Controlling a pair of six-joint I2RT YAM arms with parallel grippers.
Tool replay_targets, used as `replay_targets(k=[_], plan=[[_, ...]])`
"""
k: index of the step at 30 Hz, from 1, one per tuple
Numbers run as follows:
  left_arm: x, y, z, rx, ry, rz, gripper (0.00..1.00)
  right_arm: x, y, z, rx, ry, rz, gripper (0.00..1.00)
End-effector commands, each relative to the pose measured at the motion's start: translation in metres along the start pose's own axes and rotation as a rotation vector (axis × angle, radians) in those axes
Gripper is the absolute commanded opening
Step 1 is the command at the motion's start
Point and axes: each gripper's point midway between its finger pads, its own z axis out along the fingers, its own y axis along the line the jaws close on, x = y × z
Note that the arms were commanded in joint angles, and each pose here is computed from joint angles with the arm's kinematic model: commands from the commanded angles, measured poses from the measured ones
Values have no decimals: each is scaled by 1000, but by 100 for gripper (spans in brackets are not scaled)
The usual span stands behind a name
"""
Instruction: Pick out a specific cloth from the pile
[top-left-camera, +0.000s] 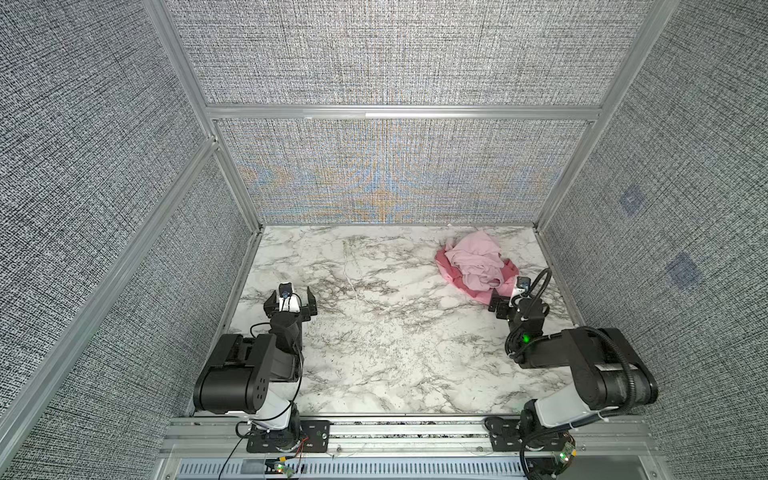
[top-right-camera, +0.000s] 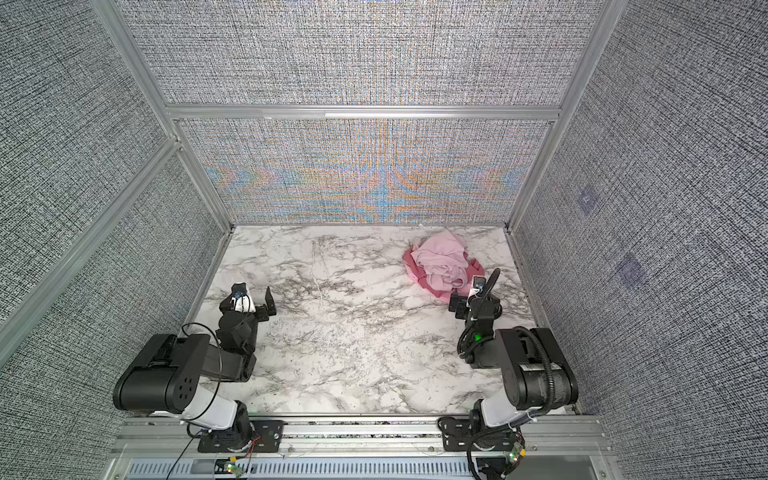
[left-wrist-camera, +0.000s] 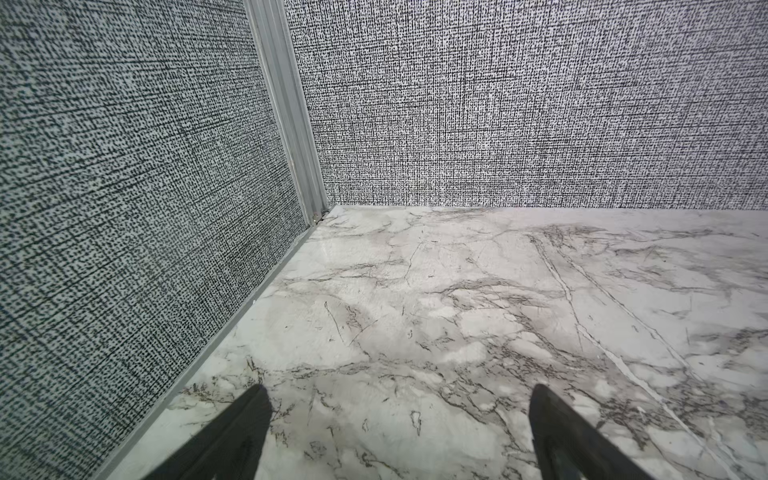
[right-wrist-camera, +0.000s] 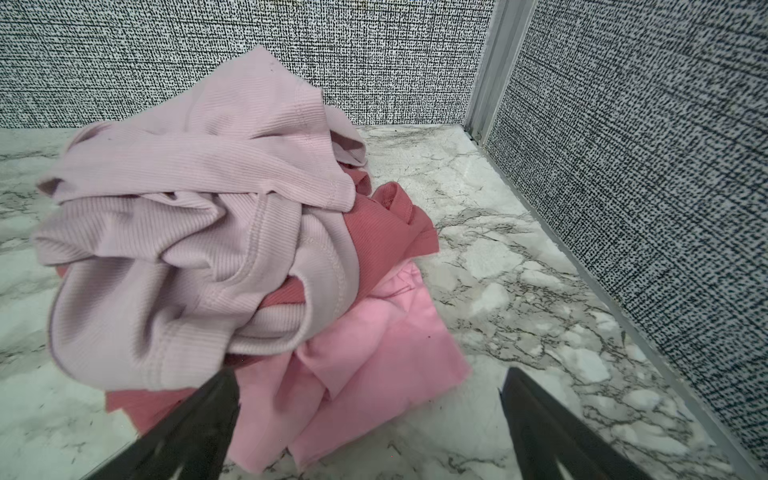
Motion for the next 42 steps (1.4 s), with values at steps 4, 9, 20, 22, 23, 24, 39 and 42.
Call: replay_targets(k=[4,9,20,22,23,24,39,42], plan=[[-8,0,0,0,-30,-6,99,-8,1,1,-2,-27,8,99],[-7,0,0,1,-28,-6,99,-8,1,1,-2,-27,9,99],[-8,0,0,1,-31,-6,99,-7,1,1,-2,-25,7,99],[-8,0,0,0,-31,-6,99,-9,1,2,-3,-28,8,99],[-8,0,0,0,-30,-6,99,-8,1,1,-2,-26,9,99],[-8,0,0,0,-30,-5,99,-8,1,1,-2,-26,7,99],[-8,0,0,1,-30,-5,99,-7,0,3,-6,-17,15,99],[-7,0,1,2,-24,-6,99,-7,0,5,-16,-10,24,99]])
